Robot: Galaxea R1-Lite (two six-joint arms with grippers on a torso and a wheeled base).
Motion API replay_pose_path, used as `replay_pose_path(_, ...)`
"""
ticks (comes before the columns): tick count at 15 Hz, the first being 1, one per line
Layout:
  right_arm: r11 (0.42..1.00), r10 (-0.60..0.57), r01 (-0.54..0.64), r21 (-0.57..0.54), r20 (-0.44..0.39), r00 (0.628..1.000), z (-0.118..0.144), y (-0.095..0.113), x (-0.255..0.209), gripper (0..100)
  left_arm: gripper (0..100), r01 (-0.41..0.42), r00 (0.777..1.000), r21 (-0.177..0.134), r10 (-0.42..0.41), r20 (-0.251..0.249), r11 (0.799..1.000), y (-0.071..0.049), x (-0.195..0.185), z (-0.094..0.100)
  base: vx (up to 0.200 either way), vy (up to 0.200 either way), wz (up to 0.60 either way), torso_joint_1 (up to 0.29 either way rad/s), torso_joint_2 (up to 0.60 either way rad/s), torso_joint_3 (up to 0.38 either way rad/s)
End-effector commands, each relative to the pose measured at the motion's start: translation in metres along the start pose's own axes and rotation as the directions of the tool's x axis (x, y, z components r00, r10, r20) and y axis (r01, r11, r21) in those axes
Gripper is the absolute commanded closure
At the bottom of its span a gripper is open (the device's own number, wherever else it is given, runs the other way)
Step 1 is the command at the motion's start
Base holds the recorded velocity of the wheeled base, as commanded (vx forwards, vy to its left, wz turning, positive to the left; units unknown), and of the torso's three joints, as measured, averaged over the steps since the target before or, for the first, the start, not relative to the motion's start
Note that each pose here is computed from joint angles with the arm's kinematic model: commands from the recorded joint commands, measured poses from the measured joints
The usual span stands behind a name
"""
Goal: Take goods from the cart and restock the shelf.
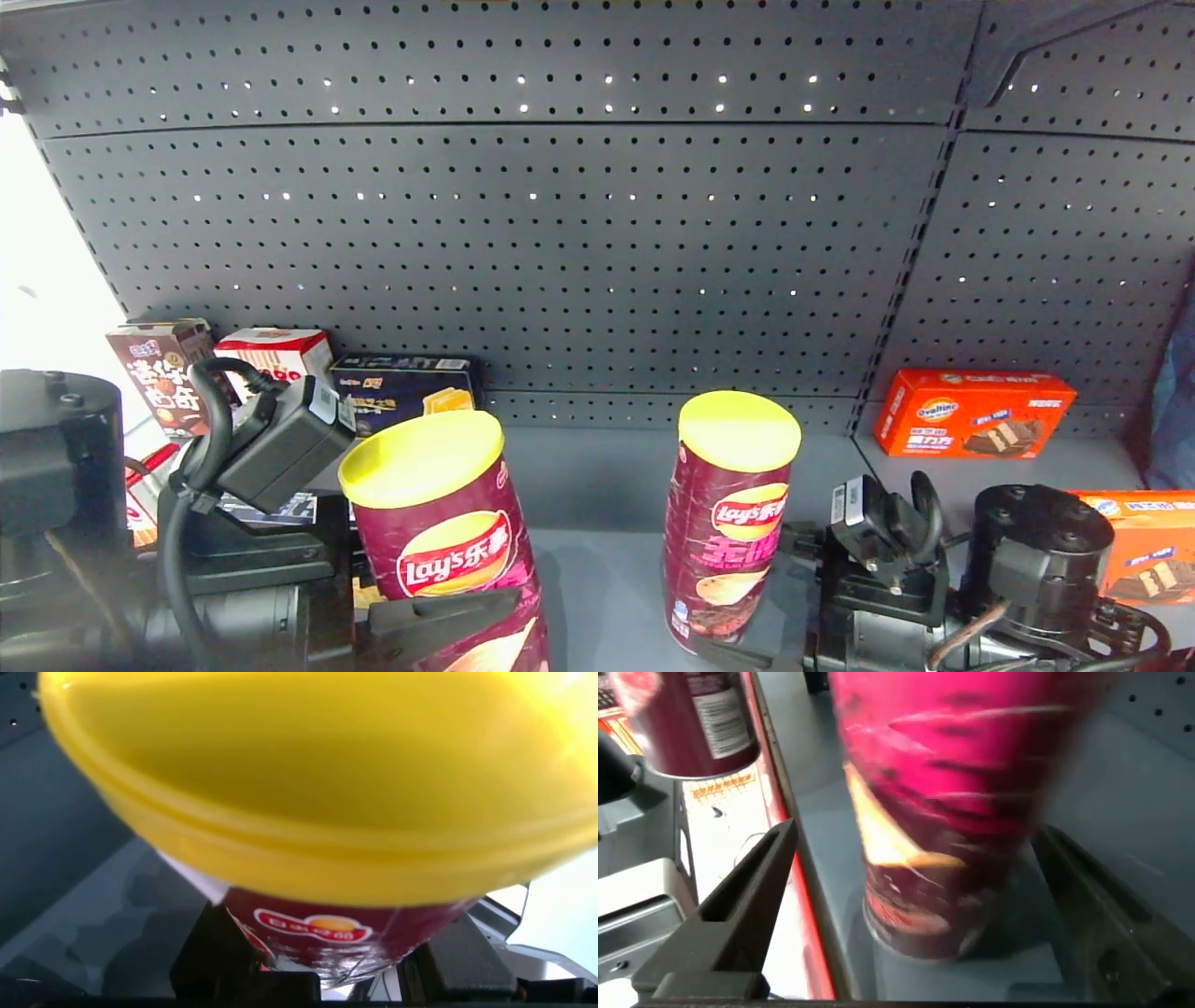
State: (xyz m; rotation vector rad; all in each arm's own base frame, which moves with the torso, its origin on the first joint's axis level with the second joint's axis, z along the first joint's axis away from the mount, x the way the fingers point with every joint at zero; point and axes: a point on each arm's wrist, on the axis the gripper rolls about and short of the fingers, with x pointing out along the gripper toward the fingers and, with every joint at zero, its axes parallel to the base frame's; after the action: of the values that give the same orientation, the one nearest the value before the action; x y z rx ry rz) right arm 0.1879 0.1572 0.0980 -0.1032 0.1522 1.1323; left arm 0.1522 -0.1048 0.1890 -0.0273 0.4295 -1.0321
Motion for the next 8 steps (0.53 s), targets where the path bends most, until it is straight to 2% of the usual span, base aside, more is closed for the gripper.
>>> replay_pose_path(1, 1.000, -0.009, 0.010, -0.020, 0.042, 0.999, 0.010, 0.006, -0.018, 0, 100, 0.000, 1.000, 0.001, 0.000, 0.003, 1.000, 0.000, 0.000, 0.001, 0.000, 0.000, 0.00, 0.000, 0.00, 0.000)
replay_pose_path(5, 0.996, -0.075, 0.078, -0.035, 0.091, 0.993, 0.014, 0.022, -0.074, 0, 100, 0.000, 1.000, 0.001, 0.000, 0.003, 1.000, 0.000, 0.000, 0.001, 0.000, 0.000, 0.00, 0.000, 0.00, 0.000)
replay_pose_path(6, 0.996, -0.075, 0.078, -0.035, 0.091, 0.993, 0.014, 0.022, -0.074, 0, 100, 0.000, 1.000, 0.001, 0.000, 0.003, 1.000, 0.000, 0.000, 0.001, 0.000, 0.000, 0.00, 0.000, 0.00, 0.000)
replay_pose_path(8, 0.985, -0.144, 0.157, -0.065, 0.169, 0.975, 0.024, 0.030, -0.107, 0, 100, 0.000, 1.000, 0.001, 0.000, 0.003, 1.000, 0.000, 0.000, 0.001, 0.000, 0.000, 0.00, 0.000, 0.00, 0.000)
